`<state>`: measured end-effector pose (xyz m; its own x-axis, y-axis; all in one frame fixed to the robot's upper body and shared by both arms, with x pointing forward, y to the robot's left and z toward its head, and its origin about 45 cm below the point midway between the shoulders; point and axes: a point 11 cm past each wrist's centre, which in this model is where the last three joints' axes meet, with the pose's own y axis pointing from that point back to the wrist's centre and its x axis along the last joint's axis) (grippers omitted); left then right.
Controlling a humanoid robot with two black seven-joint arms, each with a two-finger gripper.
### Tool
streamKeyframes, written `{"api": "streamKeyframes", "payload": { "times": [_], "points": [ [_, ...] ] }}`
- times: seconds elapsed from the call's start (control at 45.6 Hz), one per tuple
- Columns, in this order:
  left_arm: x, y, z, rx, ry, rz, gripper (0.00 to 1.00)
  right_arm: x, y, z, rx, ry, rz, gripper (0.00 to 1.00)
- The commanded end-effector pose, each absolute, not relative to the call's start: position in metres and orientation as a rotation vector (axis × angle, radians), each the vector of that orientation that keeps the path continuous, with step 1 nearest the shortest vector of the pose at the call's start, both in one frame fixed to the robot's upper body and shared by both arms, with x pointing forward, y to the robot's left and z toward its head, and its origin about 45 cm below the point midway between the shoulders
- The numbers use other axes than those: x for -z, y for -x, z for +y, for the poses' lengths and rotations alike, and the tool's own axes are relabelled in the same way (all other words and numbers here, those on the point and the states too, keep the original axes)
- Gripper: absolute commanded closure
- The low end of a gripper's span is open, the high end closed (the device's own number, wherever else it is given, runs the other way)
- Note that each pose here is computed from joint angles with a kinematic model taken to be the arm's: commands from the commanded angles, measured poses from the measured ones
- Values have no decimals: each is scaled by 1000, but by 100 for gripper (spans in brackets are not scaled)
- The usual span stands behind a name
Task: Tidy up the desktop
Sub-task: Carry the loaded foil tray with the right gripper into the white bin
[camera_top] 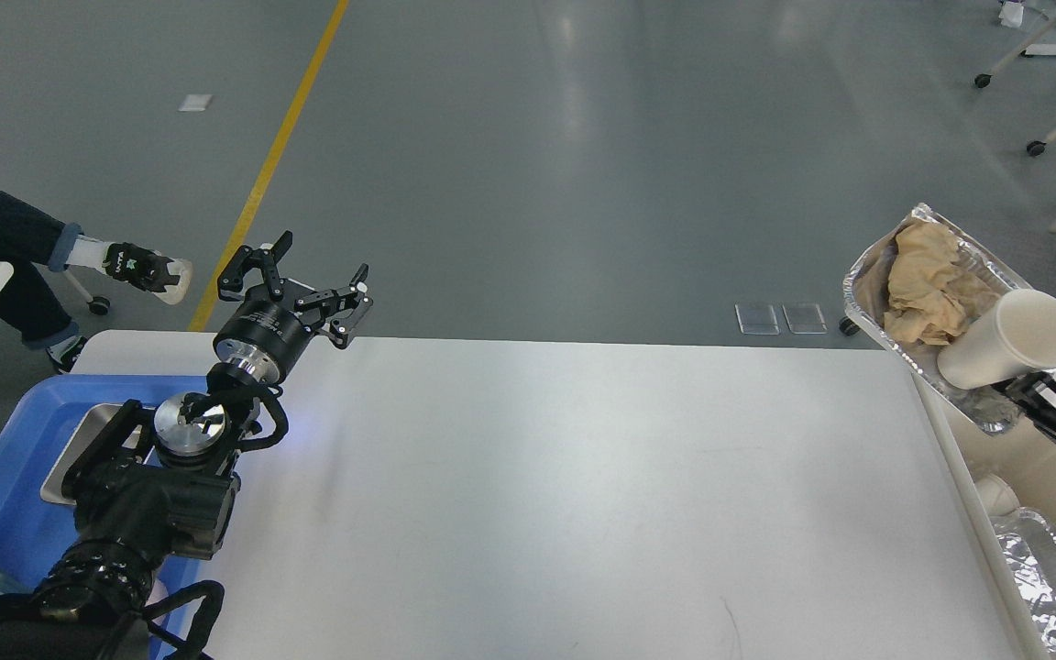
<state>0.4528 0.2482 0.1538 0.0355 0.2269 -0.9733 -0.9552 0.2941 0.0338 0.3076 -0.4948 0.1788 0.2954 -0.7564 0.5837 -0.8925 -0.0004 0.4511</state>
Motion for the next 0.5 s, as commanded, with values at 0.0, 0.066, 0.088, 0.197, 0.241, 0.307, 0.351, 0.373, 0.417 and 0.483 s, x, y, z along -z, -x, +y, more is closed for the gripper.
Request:
{"api": "streamKeyframes", "payload": {
  "times": [0.0,0.066,0.088,0.197,0.241,0.307,0.351,0.373,0.417,0.483],
  "points": [
    [-147,-449,247,-1098,795,1176,3,-158,-289,-517,-173,-1663,-1564,100],
    [-138,-444,245,-1112,763,1193,3,-146,-278,-526,-144,-1605,-1596,100],
    [-135,-442,245,-1117,757,1198,3,-141,-273,-529,-132,-1585,-1598,100],
    [-132,-441,245,-1126,734,1203,3,-129,-251,-552,-97,-1487,-1608,100],
    [-132,-441,245,-1126,721,1209,3,-124,-243,-561,-75,-1444,-1623,100],
    [-126,-439,242,-1140,675,1224,3,-110,-233,-571,-29,-1397,-1641,100],
    [-122,-437,240,-1147,652,1231,3,-104,-230,-574,-15,-1376,-1649,100],
    [-120,-436,239,-1149,644,1234,3,-102,-228,-575,-10,-1368,-1651,100],
    [-119,-435,239,-1150,643,1234,3,-97,-226,-576,4,-1356,-1657,100],
    [-119,-435,239,-1153,643,1235,3,-92,-223,-577,17,-1338,-1666,100]
  ]
}}
